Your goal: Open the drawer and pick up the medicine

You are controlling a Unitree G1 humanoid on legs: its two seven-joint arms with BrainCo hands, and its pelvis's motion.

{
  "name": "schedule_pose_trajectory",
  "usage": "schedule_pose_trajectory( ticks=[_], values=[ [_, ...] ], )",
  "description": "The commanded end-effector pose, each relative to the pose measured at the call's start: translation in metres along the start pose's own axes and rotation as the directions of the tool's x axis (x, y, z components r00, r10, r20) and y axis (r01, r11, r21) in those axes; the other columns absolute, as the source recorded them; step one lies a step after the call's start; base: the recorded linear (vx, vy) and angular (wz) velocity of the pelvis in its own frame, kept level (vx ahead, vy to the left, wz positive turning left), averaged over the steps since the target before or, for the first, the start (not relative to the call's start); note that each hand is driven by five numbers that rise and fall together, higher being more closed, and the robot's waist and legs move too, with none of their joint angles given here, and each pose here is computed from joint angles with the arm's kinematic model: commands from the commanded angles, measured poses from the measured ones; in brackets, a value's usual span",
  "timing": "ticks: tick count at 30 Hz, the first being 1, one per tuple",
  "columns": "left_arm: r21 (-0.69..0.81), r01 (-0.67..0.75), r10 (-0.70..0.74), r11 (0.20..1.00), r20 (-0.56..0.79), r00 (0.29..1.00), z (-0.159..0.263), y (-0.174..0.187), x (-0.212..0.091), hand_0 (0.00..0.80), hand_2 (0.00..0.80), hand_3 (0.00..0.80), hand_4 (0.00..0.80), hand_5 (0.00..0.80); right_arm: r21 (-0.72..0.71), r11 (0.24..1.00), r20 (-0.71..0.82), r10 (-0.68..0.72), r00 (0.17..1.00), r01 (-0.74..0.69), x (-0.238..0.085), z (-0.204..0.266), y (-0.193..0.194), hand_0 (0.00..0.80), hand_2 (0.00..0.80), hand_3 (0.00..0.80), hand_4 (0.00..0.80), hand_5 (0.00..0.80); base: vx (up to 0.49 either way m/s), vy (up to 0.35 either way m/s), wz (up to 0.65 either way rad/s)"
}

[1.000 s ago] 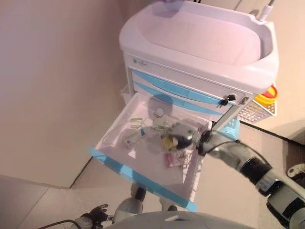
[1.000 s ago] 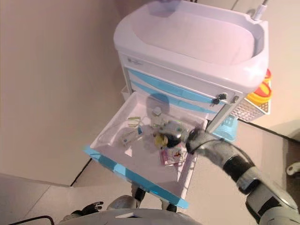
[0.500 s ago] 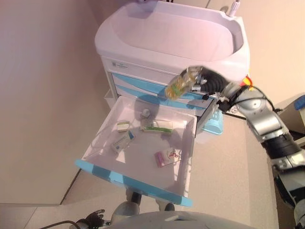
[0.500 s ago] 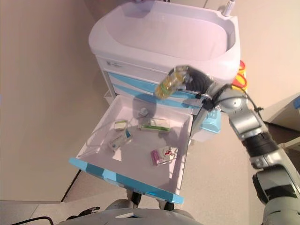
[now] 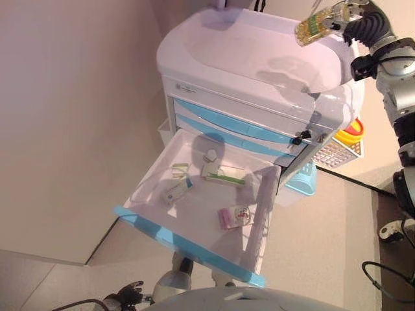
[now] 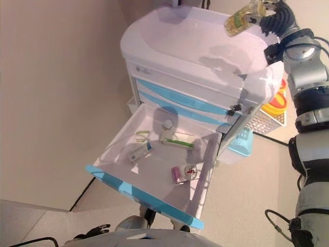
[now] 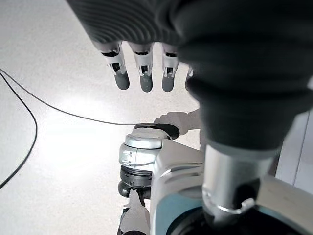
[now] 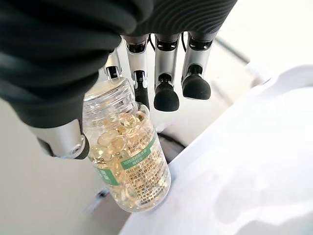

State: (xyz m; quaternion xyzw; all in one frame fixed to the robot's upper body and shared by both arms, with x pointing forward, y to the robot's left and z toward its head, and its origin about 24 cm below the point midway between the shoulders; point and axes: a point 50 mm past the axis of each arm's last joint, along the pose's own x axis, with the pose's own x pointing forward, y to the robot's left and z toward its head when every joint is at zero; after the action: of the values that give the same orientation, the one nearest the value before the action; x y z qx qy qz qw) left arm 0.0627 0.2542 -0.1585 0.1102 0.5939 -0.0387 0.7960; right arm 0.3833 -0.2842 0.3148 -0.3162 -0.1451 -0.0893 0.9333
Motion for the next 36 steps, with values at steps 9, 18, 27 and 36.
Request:
schedule_pose_trajectory(
  ticks=[9, 18, 27, 36],
  values=[
    [0.025, -0.047, 0.049, 0.999, -0.048, 0.998, -0.007, 0.014, -0.003, 0.000, 0.000, 0.000, 0.000, 0.000, -0.281, 0.934, -0.020, -0.234, 0.972, 0.219, 0.005, 0.034, -0.066, 0.800, 0.800, 0.800, 0.800, 0.800, 0.040, 0.034, 0.14],
    [0.013, -0.088, 0.087, 0.996, 0.021, 0.996, 0.005, 0.029, -0.005, 0.000, 0.000, 0.000, 0.000, 0.000, -0.402, 0.905, -0.150, -0.215, 0.965, 0.140, 0.002, 0.021, -0.074, 0.800, 0.800, 0.800, 0.800, 0.800, -0.028, -0.012, 0.12],
    [0.004, -0.111, 0.110, 0.994, 0.090, 0.990, 0.019, 0.035, -0.006, 0.000, 0.000, 0.000, 0.000, 0.000, -0.447, 0.894, -0.229, -0.142, 0.963, 0.025, 0.001, 0.014, -0.072, 0.800, 0.800, 0.800, 0.800, 0.800, -0.012, -0.011, 0.02],
    [-0.005, -0.123, 0.123, 0.992, 0.108, 0.987, 0.022, 0.040, -0.008, 0.000, 0.000, 0.000, 0.000, 0.000, -0.474, 0.880, -0.241, -0.097, 0.966, -0.030, 0.001, 0.017, -0.071, 0.540, 0.540, 0.540, 0.540, 0.540, 0.009, -0.001, -0.02]
  ],
)
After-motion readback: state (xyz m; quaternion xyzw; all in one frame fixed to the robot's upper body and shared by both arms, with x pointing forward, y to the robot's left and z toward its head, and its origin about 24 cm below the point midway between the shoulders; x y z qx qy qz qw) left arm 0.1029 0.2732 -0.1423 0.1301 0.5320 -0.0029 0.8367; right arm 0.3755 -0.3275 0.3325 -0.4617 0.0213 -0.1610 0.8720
